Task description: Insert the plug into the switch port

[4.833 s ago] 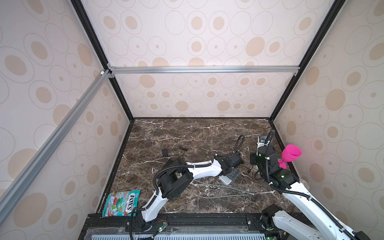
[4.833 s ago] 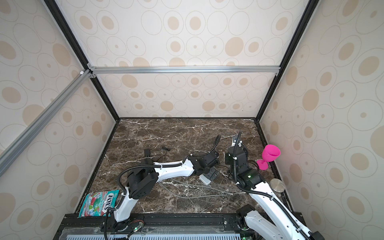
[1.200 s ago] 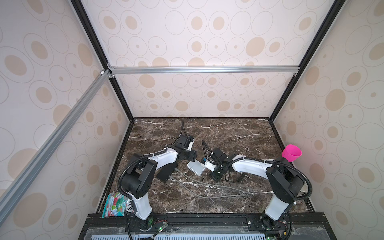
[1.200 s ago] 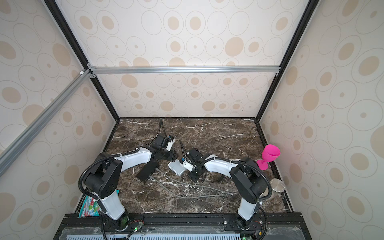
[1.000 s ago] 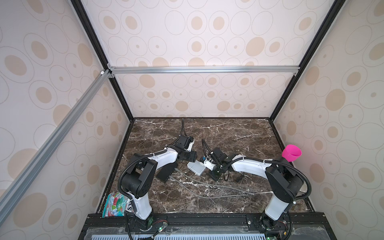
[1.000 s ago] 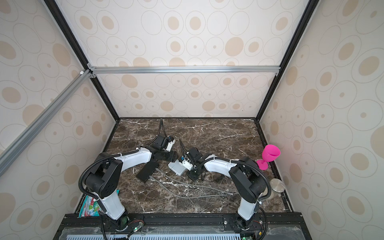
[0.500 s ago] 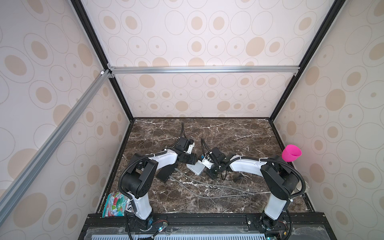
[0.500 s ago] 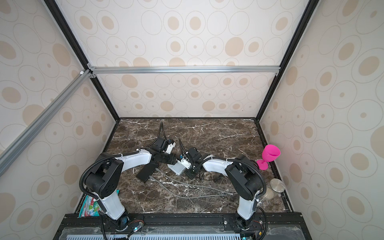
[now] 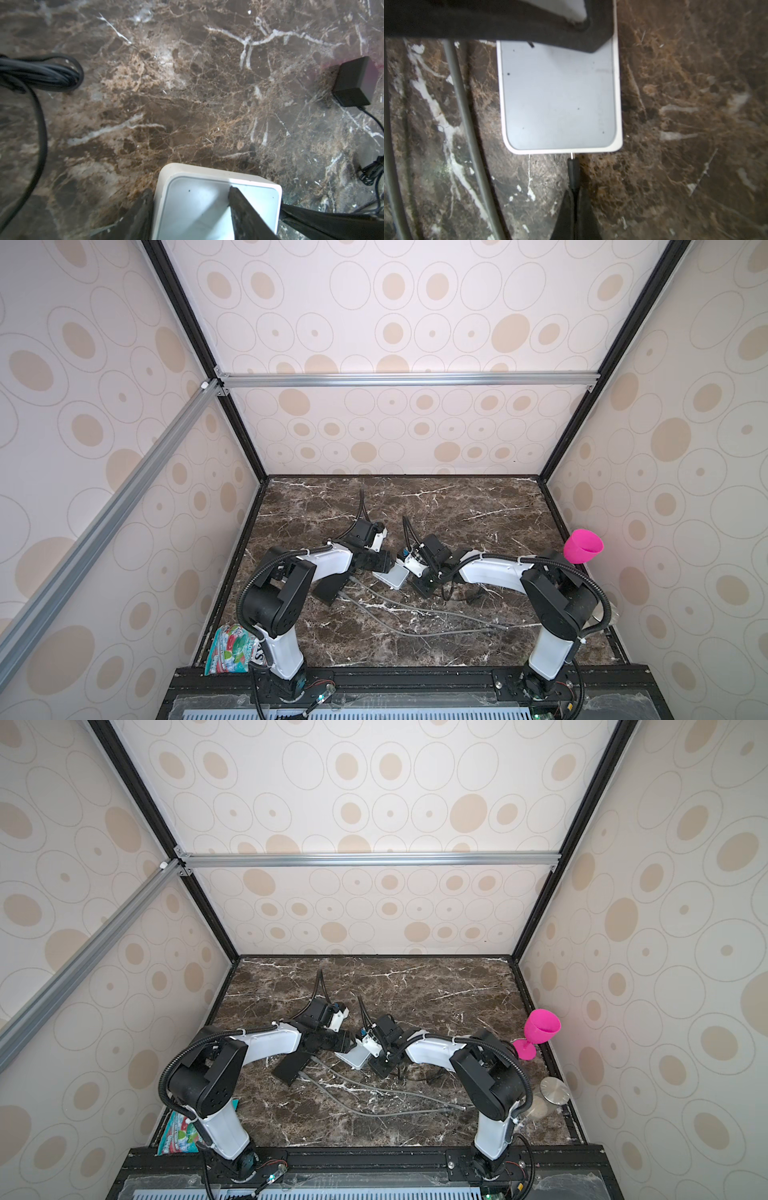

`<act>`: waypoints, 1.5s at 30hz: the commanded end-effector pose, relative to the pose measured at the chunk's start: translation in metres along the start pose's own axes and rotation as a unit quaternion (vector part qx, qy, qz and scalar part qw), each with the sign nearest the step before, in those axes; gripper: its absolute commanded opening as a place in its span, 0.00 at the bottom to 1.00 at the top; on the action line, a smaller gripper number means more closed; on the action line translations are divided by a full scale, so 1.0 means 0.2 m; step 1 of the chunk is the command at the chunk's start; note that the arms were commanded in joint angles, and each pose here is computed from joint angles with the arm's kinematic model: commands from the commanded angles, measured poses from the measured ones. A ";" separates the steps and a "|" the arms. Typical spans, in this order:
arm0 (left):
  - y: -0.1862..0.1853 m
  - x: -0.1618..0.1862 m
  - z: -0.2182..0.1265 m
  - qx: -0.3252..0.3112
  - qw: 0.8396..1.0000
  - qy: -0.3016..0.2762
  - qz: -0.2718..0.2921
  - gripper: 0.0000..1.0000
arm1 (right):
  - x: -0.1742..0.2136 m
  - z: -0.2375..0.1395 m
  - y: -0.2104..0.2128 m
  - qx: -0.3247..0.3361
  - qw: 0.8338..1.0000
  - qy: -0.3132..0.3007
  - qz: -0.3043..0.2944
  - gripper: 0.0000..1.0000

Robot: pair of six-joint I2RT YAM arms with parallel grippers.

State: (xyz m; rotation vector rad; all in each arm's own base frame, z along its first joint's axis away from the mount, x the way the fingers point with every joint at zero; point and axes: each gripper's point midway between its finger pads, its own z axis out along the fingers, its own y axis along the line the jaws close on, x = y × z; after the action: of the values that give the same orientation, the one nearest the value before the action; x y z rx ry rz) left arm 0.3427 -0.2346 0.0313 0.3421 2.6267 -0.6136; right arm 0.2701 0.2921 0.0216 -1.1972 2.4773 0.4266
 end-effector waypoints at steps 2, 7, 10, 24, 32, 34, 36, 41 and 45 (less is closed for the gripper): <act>-0.01 0.06 0.00 -0.001 1.000 0.019 -0.009 0.57 | -0.04 -0.04 0.02 -0.001 1.000 -0.018 -0.004 0.00; 0.01 0.06 0.00 -0.013 1.000 0.018 -0.004 0.57 | -0.06 -0.07 0.00 0.010 0.999 -0.029 -0.010 0.00; 0.03 0.07 0.00 -0.020 1.000 0.020 -0.001 0.57 | -0.07 -0.09 0.00 0.017 0.999 -0.033 -0.014 0.00; 0.01 0.09 0.01 -0.016 1.000 0.026 -0.001 0.58 | -0.03 0.02 0.01 -0.001 1.000 -0.010 -0.004 0.00; 0.01 0.10 0.02 -0.015 0.999 0.031 -0.001 0.58 | -0.04 0.02 0.01 -0.003 1.000 -0.014 -0.006 0.00; 0.00 0.11 0.02 -0.011 0.999 0.032 -0.001 0.58 | -0.06 0.01 0.01 0.000 1.000 -0.021 -0.011 0.00; -0.02 0.12 0.03 -0.006 0.999 0.034 -0.002 0.58 | -0.08 0.01 0.00 0.002 1.000 -0.025 -0.018 0.00; -0.06 0.17 0.03 0.004 0.999 0.038 -0.006 0.59 | -0.18 -0.01 -0.01 0.009 0.999 -0.039 -0.028 0.00; -0.10 0.21 0.03 0.011 0.999 0.039 -0.010 0.58 | -0.26 -0.03 -0.02 0.011 0.998 -0.053 -0.033 0.00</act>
State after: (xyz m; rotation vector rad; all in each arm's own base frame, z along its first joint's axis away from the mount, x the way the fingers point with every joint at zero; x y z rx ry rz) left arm 0.3383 -0.2382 0.0309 0.3210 2.5983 -0.5948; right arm 0.2770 0.2937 0.0247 -1.2218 2.4842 0.3875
